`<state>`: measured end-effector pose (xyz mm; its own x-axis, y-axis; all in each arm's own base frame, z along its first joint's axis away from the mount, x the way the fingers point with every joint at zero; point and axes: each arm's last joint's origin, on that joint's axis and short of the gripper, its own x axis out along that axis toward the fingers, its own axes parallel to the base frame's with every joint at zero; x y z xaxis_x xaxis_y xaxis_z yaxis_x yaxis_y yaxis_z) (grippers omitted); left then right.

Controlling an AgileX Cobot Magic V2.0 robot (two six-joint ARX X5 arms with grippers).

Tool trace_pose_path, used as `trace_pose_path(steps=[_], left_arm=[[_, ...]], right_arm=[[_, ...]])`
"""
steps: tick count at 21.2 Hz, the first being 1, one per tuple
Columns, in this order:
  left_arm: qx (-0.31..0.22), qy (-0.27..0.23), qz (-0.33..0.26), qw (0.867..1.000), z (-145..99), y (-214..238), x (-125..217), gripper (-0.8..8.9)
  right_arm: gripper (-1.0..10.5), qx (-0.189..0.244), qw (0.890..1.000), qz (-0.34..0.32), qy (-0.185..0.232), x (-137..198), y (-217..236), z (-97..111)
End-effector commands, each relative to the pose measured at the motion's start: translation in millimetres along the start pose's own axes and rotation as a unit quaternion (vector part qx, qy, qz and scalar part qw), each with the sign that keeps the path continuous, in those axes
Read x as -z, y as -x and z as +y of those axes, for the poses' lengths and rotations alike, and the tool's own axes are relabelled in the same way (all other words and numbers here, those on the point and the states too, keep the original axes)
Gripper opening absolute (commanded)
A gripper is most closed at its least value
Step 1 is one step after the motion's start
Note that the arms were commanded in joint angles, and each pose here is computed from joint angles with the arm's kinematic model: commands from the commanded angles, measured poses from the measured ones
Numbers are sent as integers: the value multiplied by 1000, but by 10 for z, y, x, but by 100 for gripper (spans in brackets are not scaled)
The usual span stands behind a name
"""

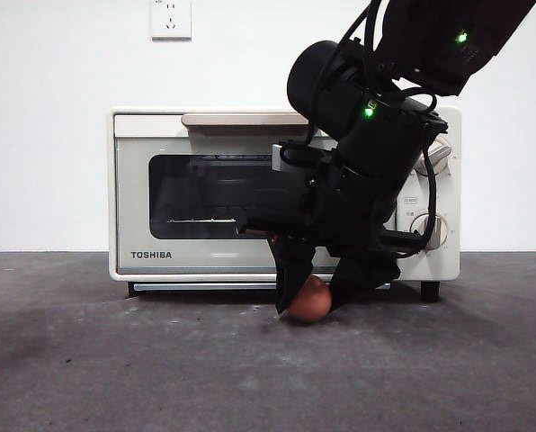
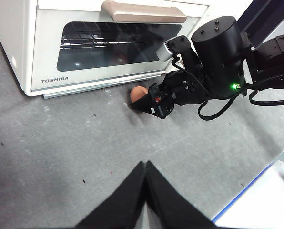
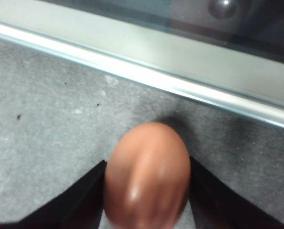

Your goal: Eggoven

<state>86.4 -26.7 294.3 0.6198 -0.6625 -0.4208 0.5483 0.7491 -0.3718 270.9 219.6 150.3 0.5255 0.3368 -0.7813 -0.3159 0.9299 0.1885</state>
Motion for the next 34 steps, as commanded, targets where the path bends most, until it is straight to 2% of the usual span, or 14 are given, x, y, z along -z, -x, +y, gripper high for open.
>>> trace_pose_path(steps=[1, 6, 11, 15, 19, 22, 27, 34], left_arm=[[4, -14, -9, 1000, -24, 22, -48, 7], [5, -22, -22, 1000, -24, 18, -81, 7], [12, -18, -53, 998, 42, -104, -254, 7], [45, -35, -70, 996, 89, -355, -453, 7], [50, -50, -81, 994, 113, -718, -668, 7], [55, -56, -75, 994, 105, -930, -779, 7], [44, -66, -75, 994, 105, -1243, -954, 7], [40, -81, -59, 994, 124, -1650, -1116, 7]], right_arm=[[3, 2, 1000, 11, -1, 30, -75, 35], [3, -13, 1000, 14, 12, -2, 193, 121], [3, -45, 997, 2, 58, 4, 850, 320], [3, -55, 994, -26, 90, 78, 1454, 384], [3, -62, 991, -72, 95, 155, 2000, 301], [3, -64, 990, -86, 93, 202, 2207, 223], [3, -45, 988, -116, 87, 268, 2462, 93], [3, -51, 986, -137, 81, 367, 2711, -39]])
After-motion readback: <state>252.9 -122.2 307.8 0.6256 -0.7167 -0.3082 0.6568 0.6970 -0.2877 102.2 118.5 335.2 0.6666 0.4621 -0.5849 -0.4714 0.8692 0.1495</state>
